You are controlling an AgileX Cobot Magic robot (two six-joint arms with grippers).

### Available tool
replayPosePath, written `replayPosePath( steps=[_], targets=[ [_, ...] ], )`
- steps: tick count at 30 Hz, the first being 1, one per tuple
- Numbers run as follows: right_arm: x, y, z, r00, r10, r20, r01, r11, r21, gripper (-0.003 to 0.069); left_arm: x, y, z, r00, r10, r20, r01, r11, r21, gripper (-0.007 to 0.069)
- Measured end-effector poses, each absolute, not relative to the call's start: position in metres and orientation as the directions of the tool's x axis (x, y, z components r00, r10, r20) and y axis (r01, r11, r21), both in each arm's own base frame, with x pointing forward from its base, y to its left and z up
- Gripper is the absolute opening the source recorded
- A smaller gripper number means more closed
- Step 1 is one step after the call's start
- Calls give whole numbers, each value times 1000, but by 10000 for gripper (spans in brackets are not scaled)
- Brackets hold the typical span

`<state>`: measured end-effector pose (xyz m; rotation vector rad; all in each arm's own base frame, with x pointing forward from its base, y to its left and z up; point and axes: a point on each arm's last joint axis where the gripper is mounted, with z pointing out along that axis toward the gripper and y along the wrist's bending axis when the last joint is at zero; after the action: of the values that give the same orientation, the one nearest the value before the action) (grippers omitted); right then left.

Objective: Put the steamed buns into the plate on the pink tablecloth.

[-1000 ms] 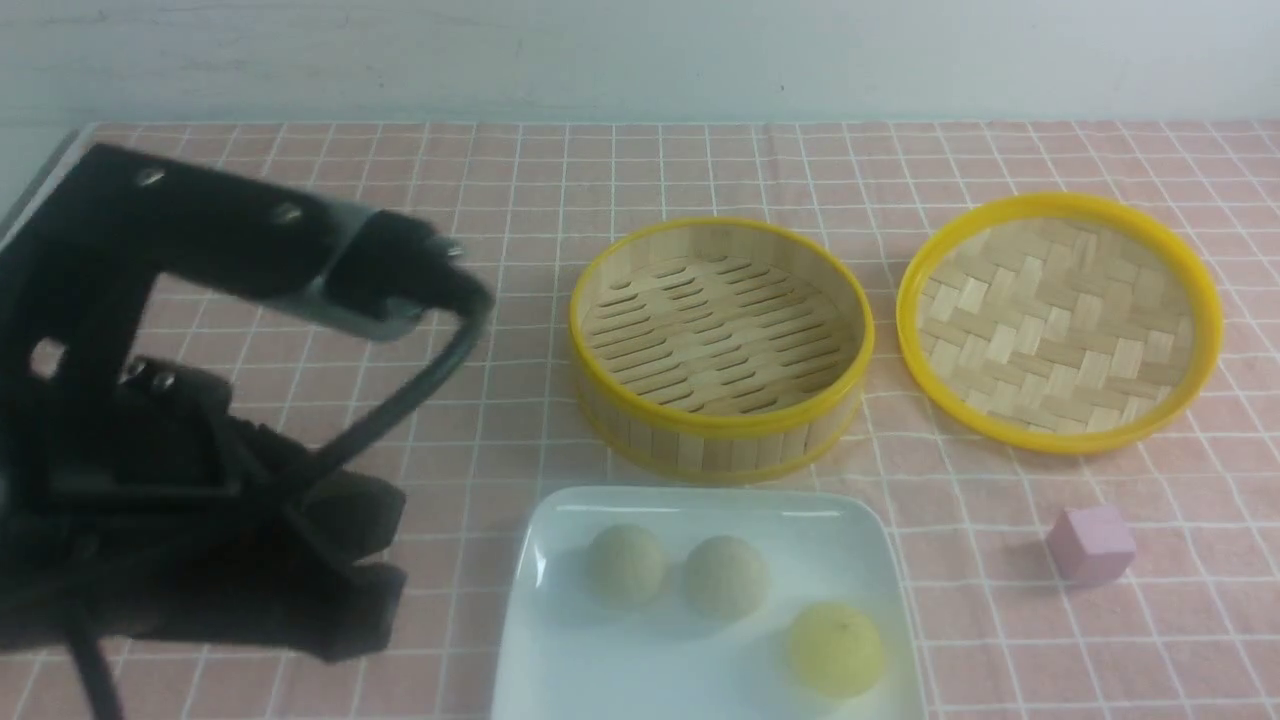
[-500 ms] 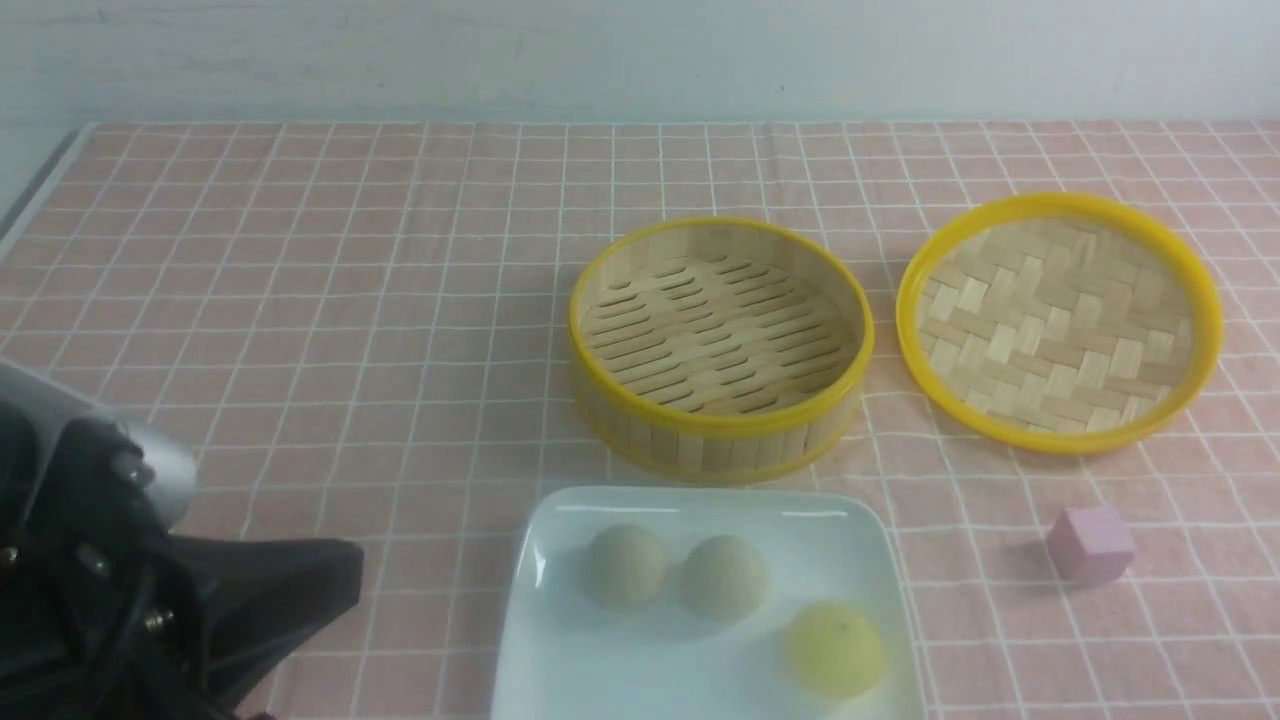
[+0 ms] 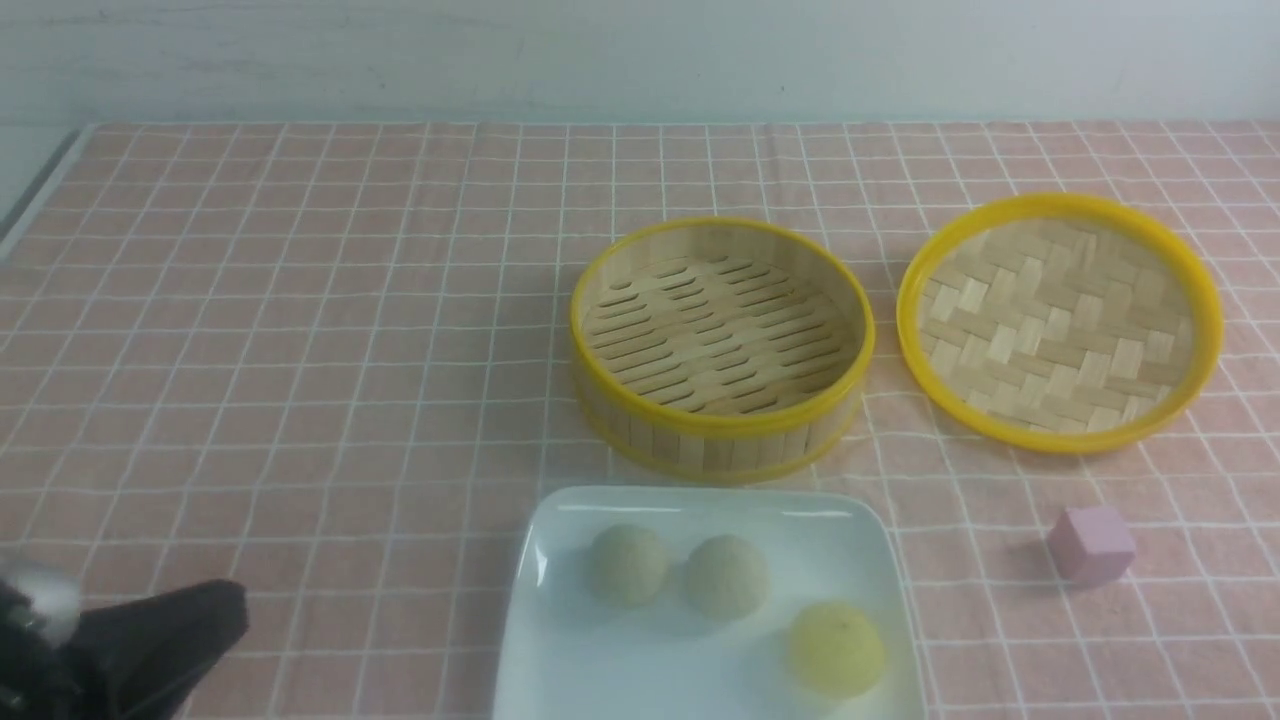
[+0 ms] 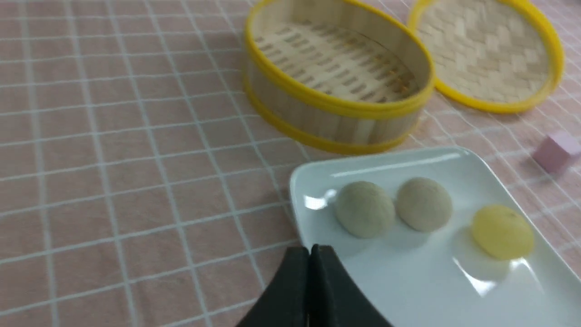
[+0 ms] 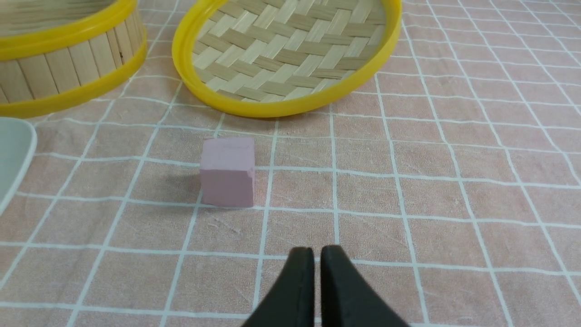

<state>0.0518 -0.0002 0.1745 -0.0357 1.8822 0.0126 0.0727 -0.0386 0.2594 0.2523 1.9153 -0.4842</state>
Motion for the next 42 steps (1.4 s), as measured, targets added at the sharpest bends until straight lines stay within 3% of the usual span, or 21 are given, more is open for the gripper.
replayPosePath(
  steps=[6,13,42],
  targets=[
    [52,0,175,-306,-18,-952,-31,999,-9,55,59,-13,212,-315,-119,-942,189,965,-185,29],
    [52,0,175,-306,-18,-952,-31,999,-9,67,54,-2,177,-302,-166,-939,12,984,-178,37],
    [52,0,175,-306,-36,-951,-37,999,-26,110,53,0,173,-287,-118,-951,0,992,-124,60]
  ],
)
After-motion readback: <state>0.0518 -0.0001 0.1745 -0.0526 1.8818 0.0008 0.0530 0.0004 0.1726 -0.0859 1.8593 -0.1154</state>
